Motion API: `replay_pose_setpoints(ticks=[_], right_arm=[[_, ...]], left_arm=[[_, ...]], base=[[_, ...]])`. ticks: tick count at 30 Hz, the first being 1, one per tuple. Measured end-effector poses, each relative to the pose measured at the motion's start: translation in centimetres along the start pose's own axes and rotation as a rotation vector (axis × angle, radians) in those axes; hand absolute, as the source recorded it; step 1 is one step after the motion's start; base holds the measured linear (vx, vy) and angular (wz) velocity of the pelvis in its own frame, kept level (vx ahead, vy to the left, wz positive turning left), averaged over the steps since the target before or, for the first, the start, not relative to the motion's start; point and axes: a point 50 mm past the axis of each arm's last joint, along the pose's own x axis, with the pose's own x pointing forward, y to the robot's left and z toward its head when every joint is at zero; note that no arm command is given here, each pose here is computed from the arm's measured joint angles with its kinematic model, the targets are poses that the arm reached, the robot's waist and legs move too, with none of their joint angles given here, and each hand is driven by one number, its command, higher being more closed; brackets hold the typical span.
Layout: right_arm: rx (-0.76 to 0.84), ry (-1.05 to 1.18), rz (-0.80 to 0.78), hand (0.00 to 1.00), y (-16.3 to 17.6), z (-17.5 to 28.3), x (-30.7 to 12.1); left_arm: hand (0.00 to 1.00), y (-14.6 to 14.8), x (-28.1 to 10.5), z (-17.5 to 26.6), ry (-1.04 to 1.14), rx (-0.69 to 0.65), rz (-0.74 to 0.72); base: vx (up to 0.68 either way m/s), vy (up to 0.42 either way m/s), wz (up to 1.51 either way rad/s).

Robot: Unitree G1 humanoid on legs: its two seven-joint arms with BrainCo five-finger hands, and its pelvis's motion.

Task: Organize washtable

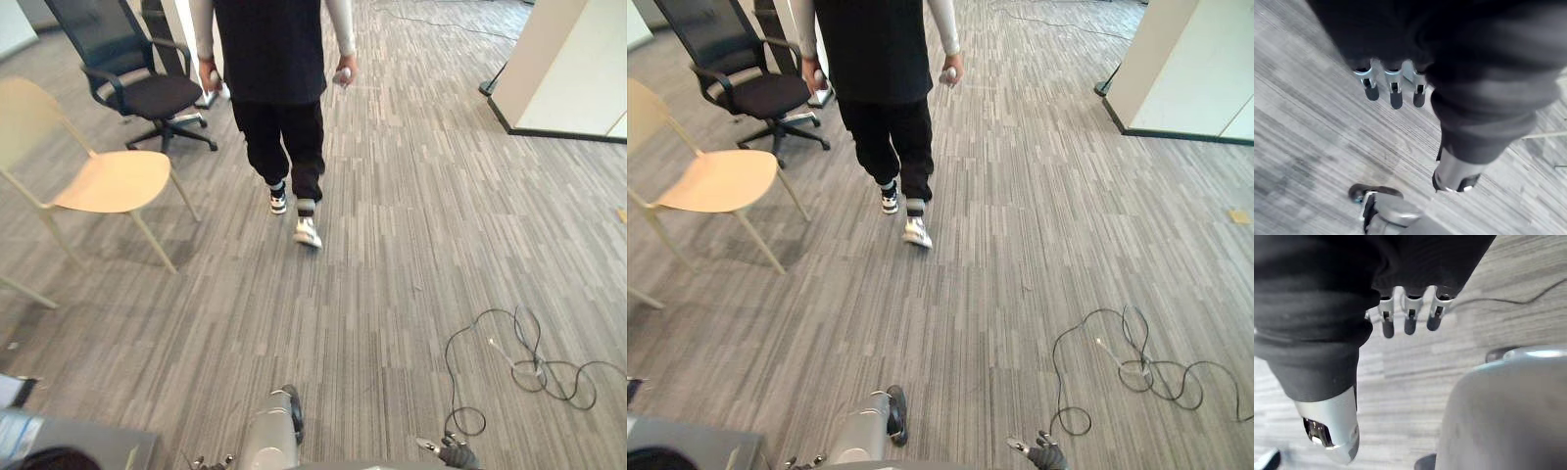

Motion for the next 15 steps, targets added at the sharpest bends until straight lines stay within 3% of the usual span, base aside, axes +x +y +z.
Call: replay_pose_setpoints(ticks=[7, 15], right_arm=[[0.011, 0.026, -0.065, 0.00, -2.9, -0.8, -0.5], [0.005, 0.067, -0.073, 0.00, -3.3, -2.1, -1.1]], left_arm=[[0.00, -1.5, 0.0, -0.3, 0.031, 0.044, -0.055], [0.00, -3.1, -0.1, 0.3, 0.014, -0.056, -0.073]], base=[[0.48, 0.197, 0.04], [0.60, -0.047, 0.57]])
